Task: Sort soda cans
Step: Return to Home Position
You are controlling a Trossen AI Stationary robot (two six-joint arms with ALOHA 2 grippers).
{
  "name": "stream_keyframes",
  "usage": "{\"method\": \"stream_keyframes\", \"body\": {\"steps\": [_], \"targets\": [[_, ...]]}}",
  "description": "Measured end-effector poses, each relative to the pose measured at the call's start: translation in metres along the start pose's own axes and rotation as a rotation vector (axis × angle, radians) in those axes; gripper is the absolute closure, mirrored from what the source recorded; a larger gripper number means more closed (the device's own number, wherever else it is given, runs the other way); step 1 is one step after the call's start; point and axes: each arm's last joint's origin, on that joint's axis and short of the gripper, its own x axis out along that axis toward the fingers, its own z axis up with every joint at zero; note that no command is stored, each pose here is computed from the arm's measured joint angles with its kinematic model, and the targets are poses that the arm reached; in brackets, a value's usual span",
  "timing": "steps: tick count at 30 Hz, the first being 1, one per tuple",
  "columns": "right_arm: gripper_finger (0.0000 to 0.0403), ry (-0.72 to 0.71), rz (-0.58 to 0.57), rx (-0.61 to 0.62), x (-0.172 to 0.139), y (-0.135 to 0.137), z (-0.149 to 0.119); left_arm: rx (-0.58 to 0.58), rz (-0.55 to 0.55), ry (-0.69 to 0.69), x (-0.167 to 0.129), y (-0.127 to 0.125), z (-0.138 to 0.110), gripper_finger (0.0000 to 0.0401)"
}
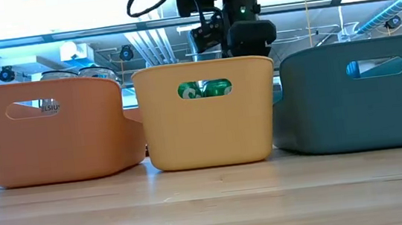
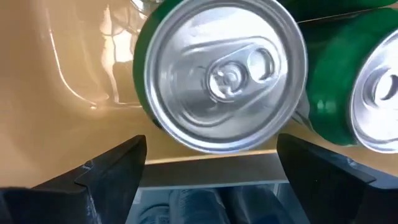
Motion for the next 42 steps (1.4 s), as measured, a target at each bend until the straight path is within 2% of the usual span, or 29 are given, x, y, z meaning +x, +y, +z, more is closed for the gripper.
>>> {"method": "stream_keyframes", "body": {"steps": [4, 10, 13, 18, 22, 25, 31, 34, 37, 40, 42], "targets": [[0.0051, -0.012, 0.000, 0.012, -0.012, -0.001, -0.005, 0.001, -0.009, -0.003, -0.002, -0.002, -0.001, 0.0014], [0.0062, -0.097, -0.001, 0.053, -0.067, -0.006, -0.025, 0.027, -0.015, -0.013, -0.007, -0.006, -0.004, 0.0014], [0.0070, -0.236, -0.009, 0.056, -0.104, -0.009, -0.040, 0.086, 0.007, -0.019, -0.006, -0.005, -0.004, 0.0014], [0.0095, -0.578, -0.050, 0.063, -0.163, -0.015, -0.065, 0.320, 0.021, -0.014, -0.004, -0.002, -0.003, 0.0014], [0.0137, -0.837, -0.052, 0.118, -0.189, -0.016, -0.089, 0.239, 0.024, -0.021, -0.004, -0.003, -0.003, 0.0014], [0.0182, -0.924, -0.037, 0.162, -0.181, -0.014, -0.107, 0.223, 0.061, -0.019, 0.002, 0.001, -0.002, 0.0014], [0.0275, -1.016, 0.071, 0.286, -0.138, -0.003, -0.140, 0.209, 0.065, -0.055, 0.016, 0.005, 0.006, 0.0014], [0.0319, -1.090, 0.123, 0.349, -0.121, 0.000, -0.153, 0.208, -0.011, -0.115, 0.021, 0.005, 0.016, 0.0014], [0.0359, -1.100, 0.143, 0.403, -0.110, -0.001, -0.166, 0.219, -0.093, -0.174, 0.030, 0.009, 0.026, 0.0014], [0.0387, -1.066, 0.123, 0.343, -0.106, 0.000, -0.177, 0.229, -0.167, -0.224, 0.040, 0.019, 0.032, 0.0014], [0.0390, -1.089, 0.116, 0.307, -0.110, 0.001, -0.185, 0.211, -0.217, -0.258, 0.047, 0.030, 0.035, 0.0014]]}}
